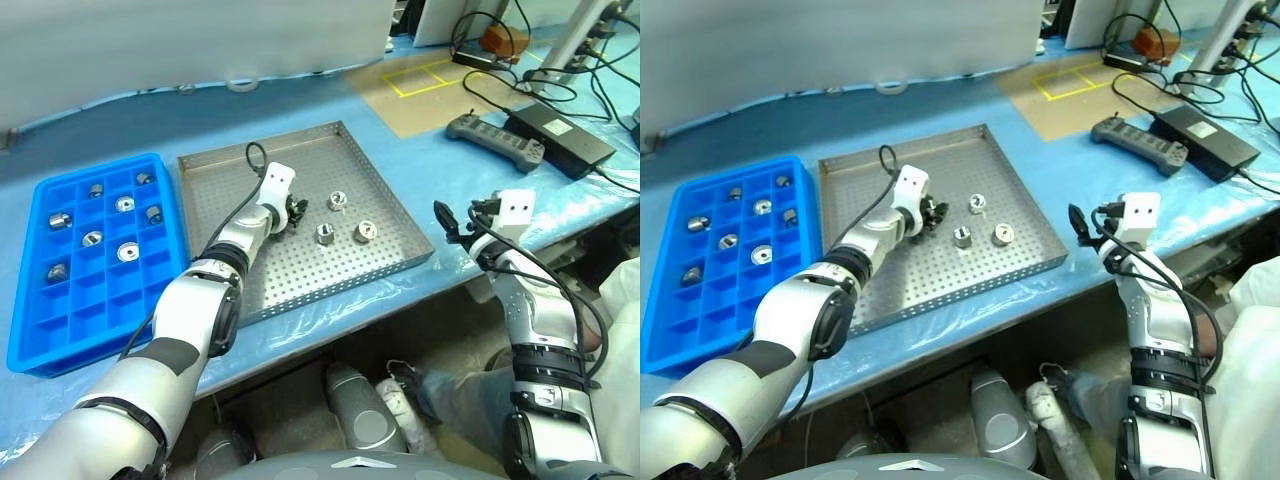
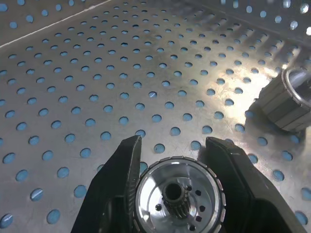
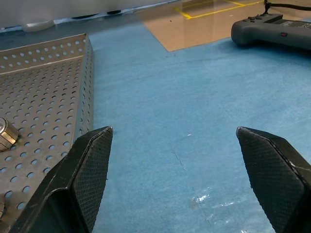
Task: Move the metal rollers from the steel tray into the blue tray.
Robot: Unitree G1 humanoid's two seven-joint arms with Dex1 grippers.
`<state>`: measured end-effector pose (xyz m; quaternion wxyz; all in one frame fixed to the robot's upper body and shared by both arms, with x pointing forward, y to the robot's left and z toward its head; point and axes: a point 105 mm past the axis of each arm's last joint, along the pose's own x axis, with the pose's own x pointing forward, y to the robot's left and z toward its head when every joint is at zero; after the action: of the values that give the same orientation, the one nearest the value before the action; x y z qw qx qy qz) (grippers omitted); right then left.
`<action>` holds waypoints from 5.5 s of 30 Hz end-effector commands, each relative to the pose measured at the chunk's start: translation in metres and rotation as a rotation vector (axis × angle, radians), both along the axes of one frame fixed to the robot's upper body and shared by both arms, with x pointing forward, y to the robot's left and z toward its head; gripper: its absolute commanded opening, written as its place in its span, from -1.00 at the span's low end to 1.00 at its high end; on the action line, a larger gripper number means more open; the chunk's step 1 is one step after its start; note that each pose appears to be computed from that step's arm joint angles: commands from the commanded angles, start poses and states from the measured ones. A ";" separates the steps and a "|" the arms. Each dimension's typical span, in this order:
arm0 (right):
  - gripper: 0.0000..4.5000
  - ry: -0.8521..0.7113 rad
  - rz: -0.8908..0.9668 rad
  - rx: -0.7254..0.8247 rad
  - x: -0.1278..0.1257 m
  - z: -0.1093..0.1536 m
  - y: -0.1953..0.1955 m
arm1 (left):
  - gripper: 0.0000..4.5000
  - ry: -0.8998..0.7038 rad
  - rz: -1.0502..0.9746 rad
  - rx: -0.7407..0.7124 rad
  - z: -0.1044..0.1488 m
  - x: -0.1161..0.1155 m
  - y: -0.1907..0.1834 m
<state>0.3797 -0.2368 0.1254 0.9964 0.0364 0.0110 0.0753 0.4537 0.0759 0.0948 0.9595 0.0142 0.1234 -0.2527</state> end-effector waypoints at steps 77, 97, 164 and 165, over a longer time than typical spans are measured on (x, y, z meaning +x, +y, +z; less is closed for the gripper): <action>0.90 0.007 0.713 0.020 0.055 0.017 0.236 | 0.80 -0.466 0.310 -0.065 0.110 -0.100 0.178; 0.90 -0.237 0.409 0.139 0.070 0.085 0.087 | 0.80 -0.341 -0.508 -0.087 0.085 -0.051 -0.009; -0.21 -0.016 1.012 -0.051 0.024 0.051 0.315 | 0.81 -0.419 0.489 -0.005 0.057 -0.150 0.201; -0.21 -0.013 0.963 -0.069 0.027 0.049 0.317 | 0.81 -0.416 0.503 -0.010 0.057 -0.153 0.203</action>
<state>0.3994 0.0782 0.1592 0.8321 0.0134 0.0515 0.5521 0.3063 0.2760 0.1335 0.9985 0.0280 -0.0460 -0.0101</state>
